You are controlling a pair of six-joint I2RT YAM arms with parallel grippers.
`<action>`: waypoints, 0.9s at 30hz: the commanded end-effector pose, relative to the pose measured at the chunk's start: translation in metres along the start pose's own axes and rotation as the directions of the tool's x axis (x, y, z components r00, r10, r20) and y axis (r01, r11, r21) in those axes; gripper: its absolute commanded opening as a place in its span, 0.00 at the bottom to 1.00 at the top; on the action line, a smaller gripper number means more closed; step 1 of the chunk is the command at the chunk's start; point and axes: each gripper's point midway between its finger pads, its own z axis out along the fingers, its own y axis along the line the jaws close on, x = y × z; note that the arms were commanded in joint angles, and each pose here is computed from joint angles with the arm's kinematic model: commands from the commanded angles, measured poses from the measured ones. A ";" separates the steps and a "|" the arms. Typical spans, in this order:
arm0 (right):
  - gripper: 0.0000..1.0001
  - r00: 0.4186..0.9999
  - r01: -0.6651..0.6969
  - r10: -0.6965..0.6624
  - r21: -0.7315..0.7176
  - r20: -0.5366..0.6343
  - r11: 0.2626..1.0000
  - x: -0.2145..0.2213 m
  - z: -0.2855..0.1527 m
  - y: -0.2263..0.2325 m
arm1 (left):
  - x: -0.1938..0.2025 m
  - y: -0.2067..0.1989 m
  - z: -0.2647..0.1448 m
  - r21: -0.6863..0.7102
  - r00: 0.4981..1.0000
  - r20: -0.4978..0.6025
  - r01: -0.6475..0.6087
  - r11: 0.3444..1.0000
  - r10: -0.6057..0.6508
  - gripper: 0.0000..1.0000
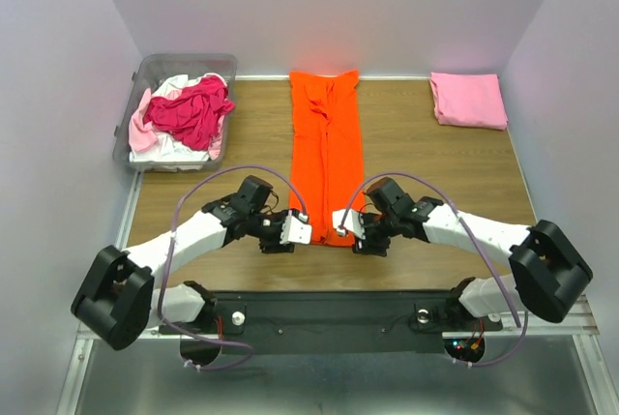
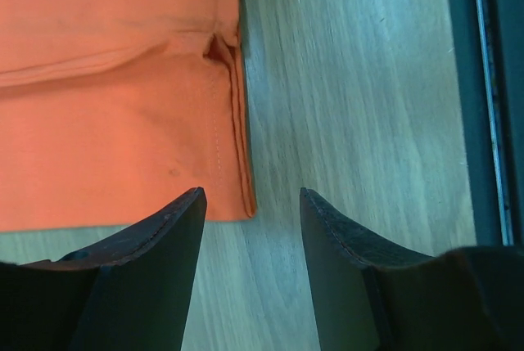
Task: Fold and stack the t-shirts
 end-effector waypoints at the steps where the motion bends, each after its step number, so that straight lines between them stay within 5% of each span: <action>1: 0.59 0.996 0.083 -0.087 0.081 0.036 0.993 -0.012 0.013 -0.022 | -0.006 0.020 0.007 -0.032 0.998 0.009 -0.056 0.998 0.057 0.59; 14: 0.45 0.997 0.074 -0.071 0.058 -0.043 0.996 0.021 0.032 -0.014 | 0.024 0.016 0.031 0.041 0.996 -0.090 0.009 0.999 -0.006 0.51; 22: 0.26 0.995 0.076 -0.071 0.062 -0.069 0.995 0.031 0.031 -0.006 | 0.021 0.020 0.034 0.043 0.996 -0.088 0.034 0.998 -0.030 0.18; 27: 0.06 0.997 0.061 -0.057 0.084 -0.055 0.995 0.024 0.024 -0.006 | 0.010 0.020 0.028 0.037 0.998 -0.058 0.043 0.998 -0.040 0.00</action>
